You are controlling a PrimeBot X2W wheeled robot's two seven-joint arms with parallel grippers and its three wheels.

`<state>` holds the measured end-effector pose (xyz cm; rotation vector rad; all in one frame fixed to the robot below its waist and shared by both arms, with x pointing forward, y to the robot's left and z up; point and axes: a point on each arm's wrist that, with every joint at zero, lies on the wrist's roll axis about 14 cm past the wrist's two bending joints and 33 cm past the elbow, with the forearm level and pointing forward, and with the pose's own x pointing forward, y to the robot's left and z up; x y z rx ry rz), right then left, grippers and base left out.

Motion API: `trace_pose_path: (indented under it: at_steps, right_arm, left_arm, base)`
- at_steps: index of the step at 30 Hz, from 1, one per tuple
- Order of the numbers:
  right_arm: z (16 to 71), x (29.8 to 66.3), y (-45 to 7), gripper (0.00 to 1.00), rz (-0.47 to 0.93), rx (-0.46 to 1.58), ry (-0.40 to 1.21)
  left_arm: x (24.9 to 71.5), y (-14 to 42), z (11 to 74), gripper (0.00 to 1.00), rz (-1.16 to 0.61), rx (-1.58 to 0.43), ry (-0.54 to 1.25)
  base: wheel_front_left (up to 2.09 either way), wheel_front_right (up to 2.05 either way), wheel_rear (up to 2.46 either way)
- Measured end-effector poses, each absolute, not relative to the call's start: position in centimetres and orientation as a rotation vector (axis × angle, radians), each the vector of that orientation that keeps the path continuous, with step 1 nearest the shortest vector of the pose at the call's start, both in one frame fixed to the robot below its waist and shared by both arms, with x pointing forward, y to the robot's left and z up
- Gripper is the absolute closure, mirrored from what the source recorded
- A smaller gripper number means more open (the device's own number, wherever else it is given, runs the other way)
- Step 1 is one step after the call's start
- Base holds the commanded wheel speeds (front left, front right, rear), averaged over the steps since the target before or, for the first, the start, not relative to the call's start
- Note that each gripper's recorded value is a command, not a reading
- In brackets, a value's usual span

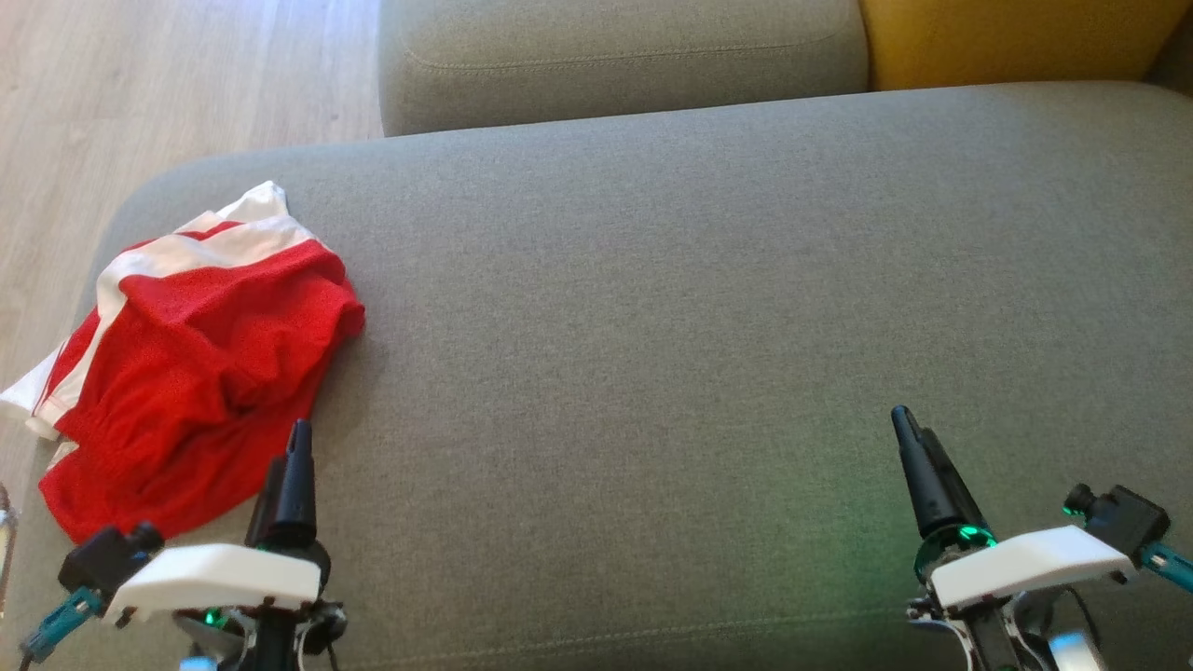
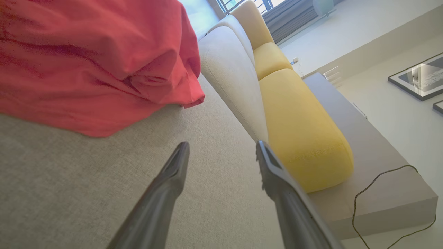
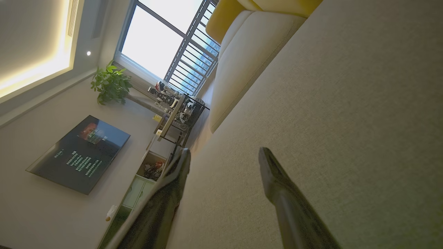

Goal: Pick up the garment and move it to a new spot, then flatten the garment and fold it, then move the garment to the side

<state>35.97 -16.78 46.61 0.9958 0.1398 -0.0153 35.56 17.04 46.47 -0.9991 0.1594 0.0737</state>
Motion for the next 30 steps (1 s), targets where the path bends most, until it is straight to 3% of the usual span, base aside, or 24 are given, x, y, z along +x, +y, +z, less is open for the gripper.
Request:
trace_pose_path:
  at_steps: [30]
  right_arm:
    - [49.4, 36.2, -14.5, 0.00, 0.106, 0.622, 0.046]
  left_arm:
    - [36.0, 16.0, 50.4, 0.00, 0.016, -0.552, 0.036]
  base:
    - [0.00, 0.00, 0.00]
